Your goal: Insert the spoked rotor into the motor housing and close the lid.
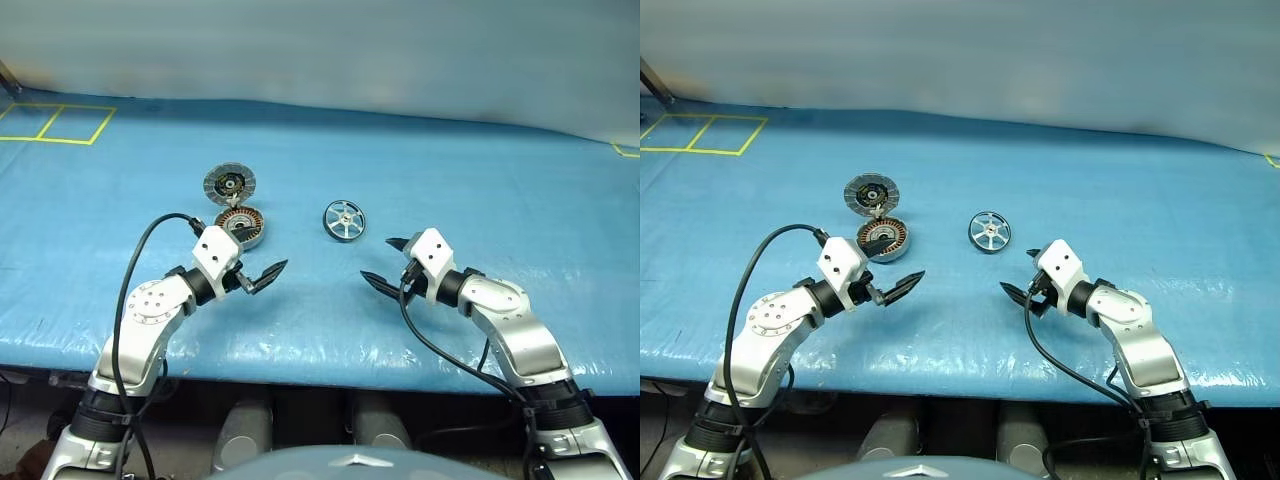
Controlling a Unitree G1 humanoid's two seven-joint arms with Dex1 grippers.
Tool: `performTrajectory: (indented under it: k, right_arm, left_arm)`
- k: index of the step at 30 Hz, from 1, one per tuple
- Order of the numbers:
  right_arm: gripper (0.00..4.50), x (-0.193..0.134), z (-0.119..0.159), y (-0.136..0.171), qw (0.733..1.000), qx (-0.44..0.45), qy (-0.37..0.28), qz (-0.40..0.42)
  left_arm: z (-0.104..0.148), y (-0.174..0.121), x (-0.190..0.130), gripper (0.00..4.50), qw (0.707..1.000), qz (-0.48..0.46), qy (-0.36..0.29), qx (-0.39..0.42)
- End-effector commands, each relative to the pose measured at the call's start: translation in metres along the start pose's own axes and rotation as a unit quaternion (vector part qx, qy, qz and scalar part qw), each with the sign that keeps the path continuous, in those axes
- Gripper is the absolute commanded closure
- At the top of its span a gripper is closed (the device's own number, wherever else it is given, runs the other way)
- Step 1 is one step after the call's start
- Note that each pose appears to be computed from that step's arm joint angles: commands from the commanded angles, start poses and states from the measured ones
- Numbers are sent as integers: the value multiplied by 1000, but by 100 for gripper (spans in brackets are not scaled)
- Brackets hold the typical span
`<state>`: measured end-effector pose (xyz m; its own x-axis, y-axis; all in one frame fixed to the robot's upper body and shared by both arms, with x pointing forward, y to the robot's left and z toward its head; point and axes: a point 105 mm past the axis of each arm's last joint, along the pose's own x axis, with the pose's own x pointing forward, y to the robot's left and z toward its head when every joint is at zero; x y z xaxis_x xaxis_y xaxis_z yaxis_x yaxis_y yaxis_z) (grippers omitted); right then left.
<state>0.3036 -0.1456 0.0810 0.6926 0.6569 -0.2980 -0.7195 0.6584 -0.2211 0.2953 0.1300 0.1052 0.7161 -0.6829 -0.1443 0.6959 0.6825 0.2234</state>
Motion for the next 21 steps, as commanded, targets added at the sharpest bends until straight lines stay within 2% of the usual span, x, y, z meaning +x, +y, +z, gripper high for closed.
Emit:
performTrajectory:
  k: [1,21]
  right_arm:
    - [1,-3,10,-3,1000,-14,-15,-3]
    - [1,0,12,-1,1000,-13,-16,6]
  left_arm:
    - [3,3,-3,0,1000,9,-10,3]
    - [0,5,-6,0,1000,12,-1,4]
